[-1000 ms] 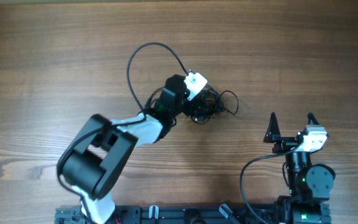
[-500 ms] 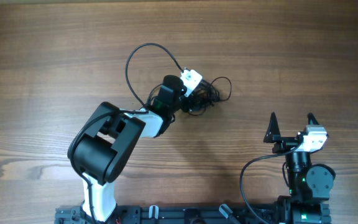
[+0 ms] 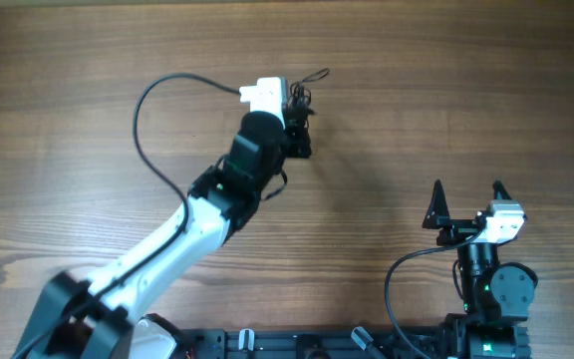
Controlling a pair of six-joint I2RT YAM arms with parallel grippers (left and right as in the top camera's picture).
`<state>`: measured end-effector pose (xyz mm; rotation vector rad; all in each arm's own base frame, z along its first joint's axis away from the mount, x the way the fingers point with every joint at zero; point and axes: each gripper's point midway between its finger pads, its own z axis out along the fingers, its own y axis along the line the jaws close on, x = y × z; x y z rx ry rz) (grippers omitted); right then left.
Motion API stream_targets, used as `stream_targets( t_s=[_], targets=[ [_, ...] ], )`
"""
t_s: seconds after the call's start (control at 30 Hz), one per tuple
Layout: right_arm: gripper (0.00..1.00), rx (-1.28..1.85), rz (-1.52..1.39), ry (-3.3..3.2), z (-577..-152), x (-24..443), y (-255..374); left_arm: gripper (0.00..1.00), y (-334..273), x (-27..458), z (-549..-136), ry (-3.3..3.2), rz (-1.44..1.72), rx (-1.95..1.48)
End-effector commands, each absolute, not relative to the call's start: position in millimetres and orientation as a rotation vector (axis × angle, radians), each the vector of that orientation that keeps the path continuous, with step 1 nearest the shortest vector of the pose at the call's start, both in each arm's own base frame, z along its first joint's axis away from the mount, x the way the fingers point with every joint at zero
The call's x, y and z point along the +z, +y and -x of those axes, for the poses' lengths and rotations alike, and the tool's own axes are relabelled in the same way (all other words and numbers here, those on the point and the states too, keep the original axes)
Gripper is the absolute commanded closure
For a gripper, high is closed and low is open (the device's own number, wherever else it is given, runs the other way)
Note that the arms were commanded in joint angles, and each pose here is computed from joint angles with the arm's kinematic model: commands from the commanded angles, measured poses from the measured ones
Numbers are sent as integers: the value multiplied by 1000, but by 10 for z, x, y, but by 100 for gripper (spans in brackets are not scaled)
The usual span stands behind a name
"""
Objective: Untangle cables
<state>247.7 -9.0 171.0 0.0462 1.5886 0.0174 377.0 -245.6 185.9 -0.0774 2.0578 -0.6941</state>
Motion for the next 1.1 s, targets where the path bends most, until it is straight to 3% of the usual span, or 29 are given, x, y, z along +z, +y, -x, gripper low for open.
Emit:
stream_targets(
  t_s=[0.0, 0.13, 0.2, 0.23, 0.27, 0.4, 0.67, 0.83, 1.07],
  targets=[
    [0, 17, -29, 1587, -2478, 1711, -70, 96, -2519, 1843, -3574, 2109, 445, -866],
    [0, 17, -29, 1587, -2478, 1711, -70, 94, -2709, 1490, -3295, 2257, 460, -842],
    [0, 17, -29, 1587, -2478, 1711, -70, 64, -2745, 1418, -3239, 2286, 444, -828],
    [0, 17, -29, 1587, -2478, 1711, -70, 16, -2740, 1386, -3214, 2301, 441, -816],
    [0, 17, -29, 1587, -2478, 1711, -70, 0, -2710, 1330, -3183, 2327, 440, -790],
    [0, 17, -29, 1587, -2478, 1711, -70, 0, -2646, 1246, -3143, 2365, 292, -683],
    [0, 17, -29, 1587, -2478, 1711, -70, 0, -2263, 924, -3243, 2369, 334, -361],
    [0, 17, -29, 1587, -2478, 1711, -70, 3, -2200, 518, -3268, 2454, 7, -150],
    [0, 17, -29, 1587, -2478, 1711, -70, 10, -1846, 345, -3542, 2497, 176, -182]
  ],
)
